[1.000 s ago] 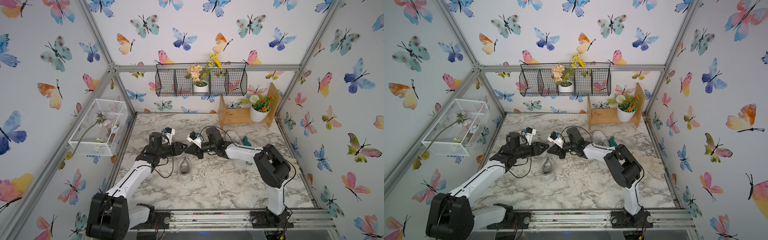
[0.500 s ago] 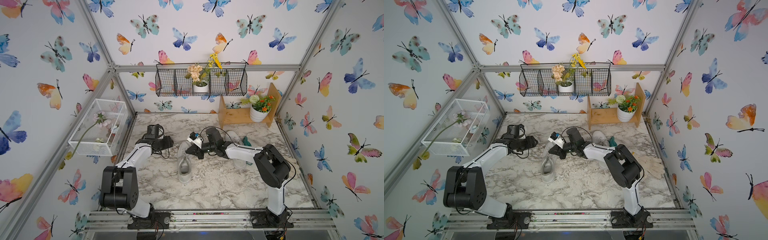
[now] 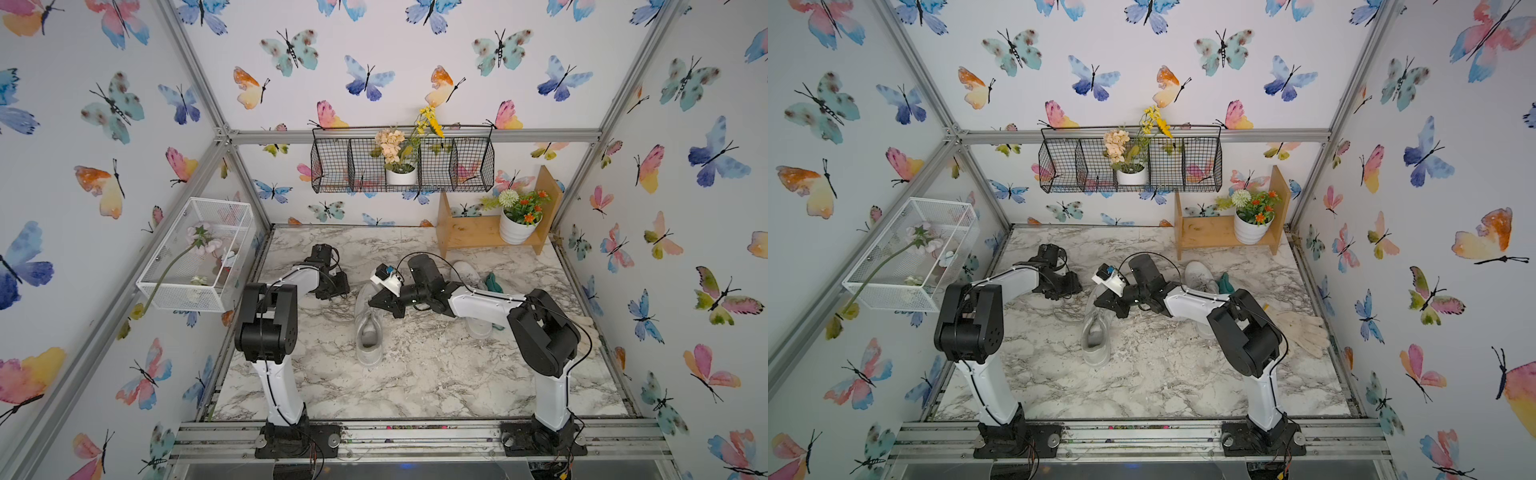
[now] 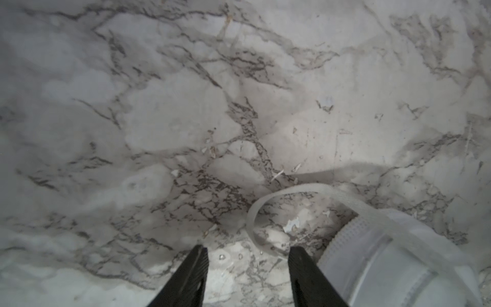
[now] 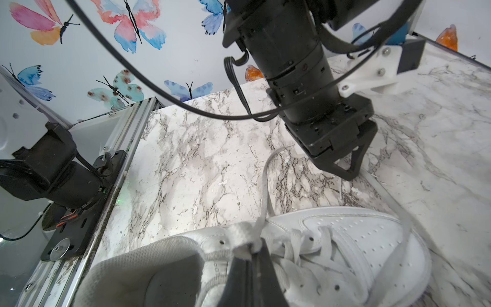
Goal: Tie the shoes
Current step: Wrap the shoelace around the shoelace.
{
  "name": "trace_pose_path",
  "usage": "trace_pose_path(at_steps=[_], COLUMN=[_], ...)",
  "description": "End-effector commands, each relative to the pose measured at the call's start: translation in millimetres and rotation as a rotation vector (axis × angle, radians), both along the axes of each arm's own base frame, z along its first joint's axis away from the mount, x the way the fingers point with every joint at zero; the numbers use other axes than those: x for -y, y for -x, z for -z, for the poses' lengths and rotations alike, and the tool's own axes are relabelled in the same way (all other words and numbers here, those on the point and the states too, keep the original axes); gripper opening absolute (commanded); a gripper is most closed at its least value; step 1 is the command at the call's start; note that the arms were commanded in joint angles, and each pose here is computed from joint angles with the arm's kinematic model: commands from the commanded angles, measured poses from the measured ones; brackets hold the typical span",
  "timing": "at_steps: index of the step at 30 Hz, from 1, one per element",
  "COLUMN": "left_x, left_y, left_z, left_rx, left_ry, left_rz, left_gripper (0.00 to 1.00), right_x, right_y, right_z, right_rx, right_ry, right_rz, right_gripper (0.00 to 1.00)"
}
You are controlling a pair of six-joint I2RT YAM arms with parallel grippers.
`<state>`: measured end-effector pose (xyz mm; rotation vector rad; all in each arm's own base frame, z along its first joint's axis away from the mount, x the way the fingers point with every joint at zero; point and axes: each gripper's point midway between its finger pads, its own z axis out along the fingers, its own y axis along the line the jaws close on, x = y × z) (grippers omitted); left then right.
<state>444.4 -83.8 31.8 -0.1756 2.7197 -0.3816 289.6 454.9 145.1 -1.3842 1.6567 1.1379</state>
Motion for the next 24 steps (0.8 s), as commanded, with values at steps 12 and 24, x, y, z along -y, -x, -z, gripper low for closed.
trace_pose_path(at_steps=[12, 24], left_x=[-8.0, -47.1], left_y=[9.5, 65.4], left_z=[9.3, -146.8], left_rx=[-0.010, 0.317], left_ry=[-0.132, -0.113], left_rz=[-0.010, -0.164], left_gripper=[0.05, 0.00], right_x=[-0.5, 13.2], right_y=[-1.3, -13.7], right_z=[-11.2, -22.1], right_rx=[0.036, 0.014], right_ry=[0.005, 0.017], right_rz=[0.035, 0.186], right_gripper=[0.02, 0.02])
